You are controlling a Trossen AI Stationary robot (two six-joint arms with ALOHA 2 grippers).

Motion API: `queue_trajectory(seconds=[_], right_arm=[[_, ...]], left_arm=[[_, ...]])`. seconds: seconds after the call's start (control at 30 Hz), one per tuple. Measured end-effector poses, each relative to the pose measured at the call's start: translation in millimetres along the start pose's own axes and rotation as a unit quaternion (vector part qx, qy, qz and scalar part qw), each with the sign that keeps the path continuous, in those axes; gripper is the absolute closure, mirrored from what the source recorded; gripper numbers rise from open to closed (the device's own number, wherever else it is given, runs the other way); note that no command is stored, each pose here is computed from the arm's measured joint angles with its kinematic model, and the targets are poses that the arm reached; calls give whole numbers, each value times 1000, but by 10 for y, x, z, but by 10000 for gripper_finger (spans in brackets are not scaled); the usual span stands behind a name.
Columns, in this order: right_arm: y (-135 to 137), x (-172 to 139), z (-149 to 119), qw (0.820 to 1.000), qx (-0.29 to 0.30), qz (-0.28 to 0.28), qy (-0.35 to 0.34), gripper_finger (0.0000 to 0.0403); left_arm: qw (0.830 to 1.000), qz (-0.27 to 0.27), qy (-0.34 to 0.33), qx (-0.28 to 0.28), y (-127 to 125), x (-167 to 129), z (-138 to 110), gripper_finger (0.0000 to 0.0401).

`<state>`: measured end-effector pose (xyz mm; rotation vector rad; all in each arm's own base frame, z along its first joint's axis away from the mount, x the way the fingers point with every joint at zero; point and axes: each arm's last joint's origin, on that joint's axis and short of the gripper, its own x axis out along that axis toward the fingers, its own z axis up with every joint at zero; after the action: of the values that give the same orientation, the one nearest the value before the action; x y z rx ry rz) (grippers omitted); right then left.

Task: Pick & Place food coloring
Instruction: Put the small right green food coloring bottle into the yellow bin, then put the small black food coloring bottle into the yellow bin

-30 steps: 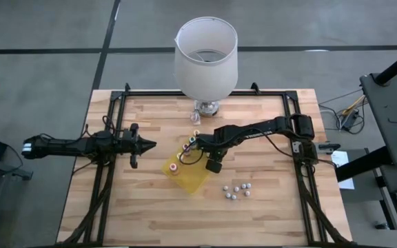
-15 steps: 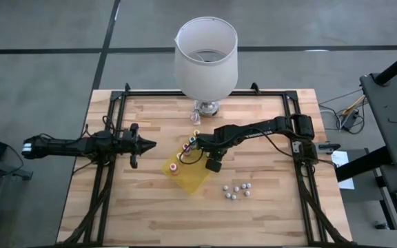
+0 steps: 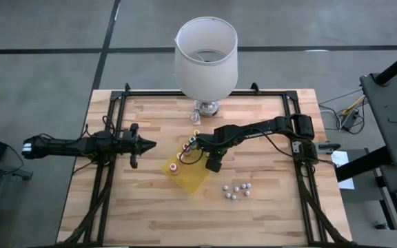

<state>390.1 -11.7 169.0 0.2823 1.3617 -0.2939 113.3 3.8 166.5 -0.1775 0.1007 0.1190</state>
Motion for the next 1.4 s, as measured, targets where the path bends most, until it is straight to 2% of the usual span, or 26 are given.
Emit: queue_trajectory(seconds=[0.3, 0.7, 1.4], right_arm=[[0, 0, 0, 1000, 1, 0, 0, 285], [2, 0, -1, 1000, 1, 0, 0, 261], [0, -187, 1, 1000, -3, 12, -16, 253]], left_arm=[[1000, 0, 0, 0, 0, 0, 0, 401], [1000, 0, 0, 0, 0, 0, 0, 401], [1000, 0, 0, 0, 0, 0, 0, 401]])
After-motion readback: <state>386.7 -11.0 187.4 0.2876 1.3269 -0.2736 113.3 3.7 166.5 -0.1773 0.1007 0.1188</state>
